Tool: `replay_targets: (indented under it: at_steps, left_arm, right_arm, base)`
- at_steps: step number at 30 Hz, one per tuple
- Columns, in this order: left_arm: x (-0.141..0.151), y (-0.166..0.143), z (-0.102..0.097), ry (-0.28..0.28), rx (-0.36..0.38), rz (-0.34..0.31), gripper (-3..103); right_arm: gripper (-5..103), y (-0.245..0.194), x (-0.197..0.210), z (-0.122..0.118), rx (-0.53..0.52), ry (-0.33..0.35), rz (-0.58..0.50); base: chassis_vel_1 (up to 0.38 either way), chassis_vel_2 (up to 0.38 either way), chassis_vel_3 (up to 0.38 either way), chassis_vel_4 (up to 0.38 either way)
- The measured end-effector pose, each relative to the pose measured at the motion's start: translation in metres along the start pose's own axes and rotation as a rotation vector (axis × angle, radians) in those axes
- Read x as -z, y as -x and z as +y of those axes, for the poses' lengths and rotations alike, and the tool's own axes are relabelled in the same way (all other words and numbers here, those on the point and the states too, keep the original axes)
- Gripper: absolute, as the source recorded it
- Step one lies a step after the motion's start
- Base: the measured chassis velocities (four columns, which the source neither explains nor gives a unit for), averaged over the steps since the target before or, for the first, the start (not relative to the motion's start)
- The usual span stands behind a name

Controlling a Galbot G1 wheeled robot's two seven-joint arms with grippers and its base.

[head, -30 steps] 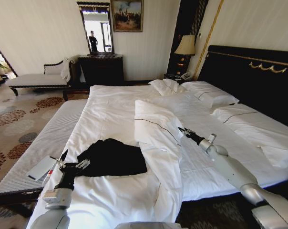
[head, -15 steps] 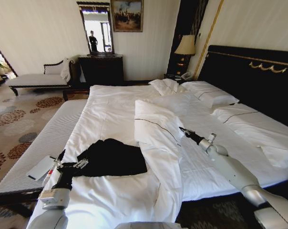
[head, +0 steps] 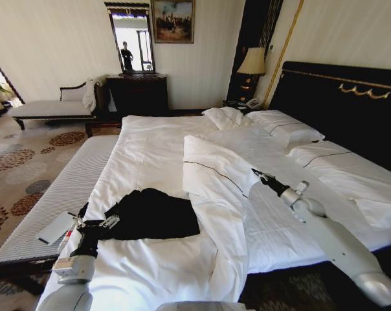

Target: Fold the clothes on the bed.

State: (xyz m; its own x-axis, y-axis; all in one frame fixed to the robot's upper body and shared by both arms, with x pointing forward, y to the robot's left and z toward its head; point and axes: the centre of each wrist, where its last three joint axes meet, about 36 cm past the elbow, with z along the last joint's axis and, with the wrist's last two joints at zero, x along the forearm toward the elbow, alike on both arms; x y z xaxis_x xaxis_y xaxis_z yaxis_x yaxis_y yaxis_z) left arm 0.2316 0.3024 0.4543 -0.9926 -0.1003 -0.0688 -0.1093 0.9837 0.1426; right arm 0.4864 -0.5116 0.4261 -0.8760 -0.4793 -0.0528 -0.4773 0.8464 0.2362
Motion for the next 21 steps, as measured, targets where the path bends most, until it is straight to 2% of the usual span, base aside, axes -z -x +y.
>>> replay_targets:
  at_steps: [5, 9, 21]
  left_arm:
    - [0.000, 0.002, -0.003, -0.010, -0.009, -0.007, 100]
    - [0.001, 0.002, -0.004, -0.014, -0.012, -0.010, 100]
    - [0.004, 0.007, -0.007, -0.032, -0.031, -0.028, 100]
  right_arm:
    - [0, -0.024, 0.019, 0.015, -0.006, -0.007, -0.028]
    - [0, -0.044, 0.030, 0.017, -0.034, -0.029, -0.034]
    - [0, -0.128, 0.082, 0.022, -0.183, -0.131, -0.039]
  base:
    - [0.000, 0.000, 0.000, 0.000]
    - [0.000, 0.000, 0.000, 0.000]
    - [0.000, 0.000, 0.000, 0.000]
